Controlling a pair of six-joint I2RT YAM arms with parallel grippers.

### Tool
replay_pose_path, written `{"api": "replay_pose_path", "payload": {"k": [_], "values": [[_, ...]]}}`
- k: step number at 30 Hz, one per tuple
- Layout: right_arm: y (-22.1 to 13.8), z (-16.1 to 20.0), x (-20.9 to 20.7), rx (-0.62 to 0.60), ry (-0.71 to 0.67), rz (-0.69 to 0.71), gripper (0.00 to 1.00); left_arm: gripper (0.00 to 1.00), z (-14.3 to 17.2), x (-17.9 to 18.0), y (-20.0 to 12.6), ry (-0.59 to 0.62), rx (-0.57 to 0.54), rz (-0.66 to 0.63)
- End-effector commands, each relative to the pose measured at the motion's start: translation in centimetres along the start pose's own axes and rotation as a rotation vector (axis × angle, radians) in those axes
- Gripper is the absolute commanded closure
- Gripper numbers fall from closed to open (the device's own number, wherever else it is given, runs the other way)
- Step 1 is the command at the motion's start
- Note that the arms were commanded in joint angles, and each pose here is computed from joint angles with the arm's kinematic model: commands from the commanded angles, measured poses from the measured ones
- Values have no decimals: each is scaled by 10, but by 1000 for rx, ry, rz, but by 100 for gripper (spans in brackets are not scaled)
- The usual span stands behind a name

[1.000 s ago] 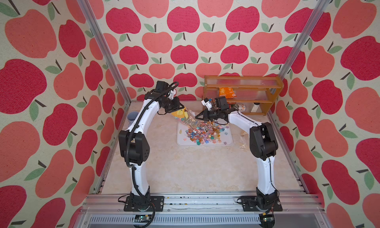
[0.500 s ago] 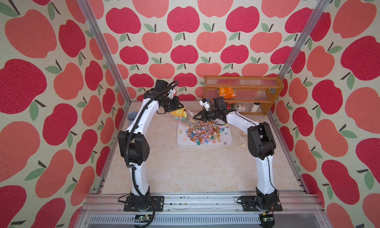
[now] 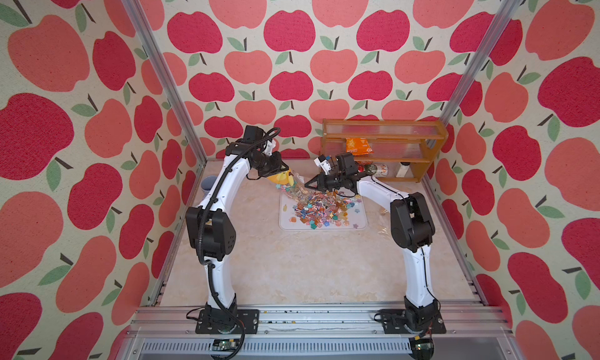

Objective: Pour candies out of the ziploc bag
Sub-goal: 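Pour the candies out of the ziploc bag onto the tray.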

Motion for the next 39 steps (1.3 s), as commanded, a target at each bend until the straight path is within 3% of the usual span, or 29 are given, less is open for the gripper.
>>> {"api": "replay_pose_path", "payload": {"k": [1,39], "values": [[12,36,-35,98,155,77,100,100,-33,-26,-51,95,-199,76],[17,44,-34,100,164,58,100,100,-31,-47,-69,130,-212,90]]}}
Point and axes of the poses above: each gripper's point midway between its finger pads, its own y axis out along the fingers, its own x axis along the line the jaws close on, z = x × y, the point moved 5 cm from there along -y, back along the fingers, and after that the axes turned 12 degrees about -y, right-handed, at the moved point
